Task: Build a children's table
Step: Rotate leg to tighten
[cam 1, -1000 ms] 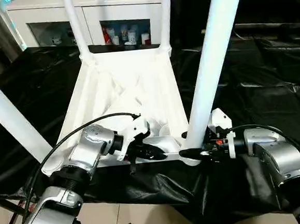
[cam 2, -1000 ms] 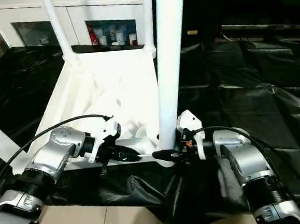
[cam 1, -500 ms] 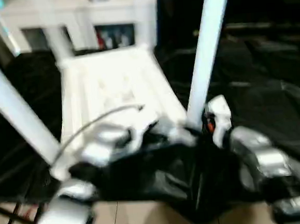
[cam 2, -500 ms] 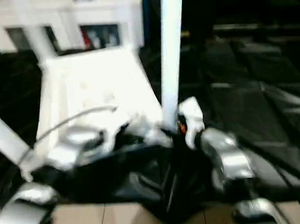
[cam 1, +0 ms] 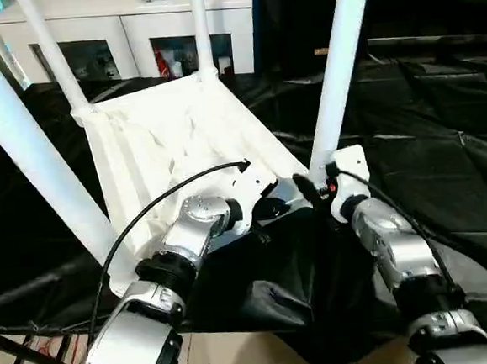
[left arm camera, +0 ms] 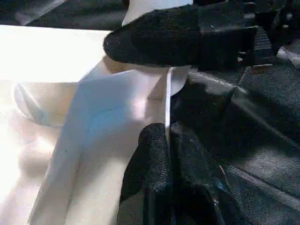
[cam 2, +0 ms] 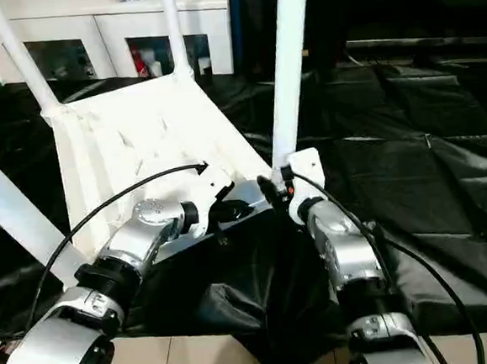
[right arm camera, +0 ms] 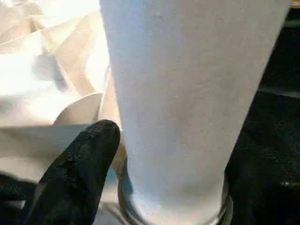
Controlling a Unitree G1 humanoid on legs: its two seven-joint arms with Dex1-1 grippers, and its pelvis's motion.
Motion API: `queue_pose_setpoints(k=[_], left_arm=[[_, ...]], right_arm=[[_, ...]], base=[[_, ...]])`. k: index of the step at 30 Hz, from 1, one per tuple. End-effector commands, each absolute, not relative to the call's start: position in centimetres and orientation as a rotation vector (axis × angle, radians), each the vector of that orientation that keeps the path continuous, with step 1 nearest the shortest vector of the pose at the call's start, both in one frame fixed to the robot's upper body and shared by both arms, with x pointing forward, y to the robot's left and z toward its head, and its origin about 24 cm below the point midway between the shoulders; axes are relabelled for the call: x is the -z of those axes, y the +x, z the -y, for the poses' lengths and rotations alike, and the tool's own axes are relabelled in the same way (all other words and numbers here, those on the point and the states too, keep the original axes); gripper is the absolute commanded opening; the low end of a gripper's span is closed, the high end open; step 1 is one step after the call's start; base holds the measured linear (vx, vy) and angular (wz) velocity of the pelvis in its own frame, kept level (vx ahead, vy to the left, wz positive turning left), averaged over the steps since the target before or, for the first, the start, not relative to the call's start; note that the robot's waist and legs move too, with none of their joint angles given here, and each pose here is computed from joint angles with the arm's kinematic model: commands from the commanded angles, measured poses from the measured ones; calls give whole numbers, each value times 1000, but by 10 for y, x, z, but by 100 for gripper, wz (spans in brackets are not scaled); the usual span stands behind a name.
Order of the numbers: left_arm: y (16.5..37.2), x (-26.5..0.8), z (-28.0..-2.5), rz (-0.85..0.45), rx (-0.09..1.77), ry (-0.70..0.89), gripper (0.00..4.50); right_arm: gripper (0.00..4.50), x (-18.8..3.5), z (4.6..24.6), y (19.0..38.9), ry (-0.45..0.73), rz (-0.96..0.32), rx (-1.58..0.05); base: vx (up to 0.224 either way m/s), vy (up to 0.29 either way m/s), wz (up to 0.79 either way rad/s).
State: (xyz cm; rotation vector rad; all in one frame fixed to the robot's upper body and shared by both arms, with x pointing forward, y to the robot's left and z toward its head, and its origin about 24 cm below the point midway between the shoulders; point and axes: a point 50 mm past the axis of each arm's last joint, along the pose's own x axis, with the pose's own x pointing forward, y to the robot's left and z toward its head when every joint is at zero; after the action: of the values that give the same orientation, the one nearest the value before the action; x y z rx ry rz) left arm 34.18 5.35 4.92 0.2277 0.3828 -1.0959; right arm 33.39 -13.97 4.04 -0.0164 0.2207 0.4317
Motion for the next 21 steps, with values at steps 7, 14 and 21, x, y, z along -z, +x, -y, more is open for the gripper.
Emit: queue_pose_setpoints(k=[7, 14, 21], left_arm=[[330, -77, -47, -226, 1377, 172, 0], [319, -73, -68, -284, 1517, 183, 0], [312, -70, -81, -318, 1575, 183, 0]], right_arm=[[356, -42, 126, 308, -40, -258, -936], [356, -46, 157, 286, -127, -376, -1204], [342, -50, 161, 284, -179, -391, -1253]], base=[[0, 0, 0], [0, 0, 0], [0, 0, 0]])
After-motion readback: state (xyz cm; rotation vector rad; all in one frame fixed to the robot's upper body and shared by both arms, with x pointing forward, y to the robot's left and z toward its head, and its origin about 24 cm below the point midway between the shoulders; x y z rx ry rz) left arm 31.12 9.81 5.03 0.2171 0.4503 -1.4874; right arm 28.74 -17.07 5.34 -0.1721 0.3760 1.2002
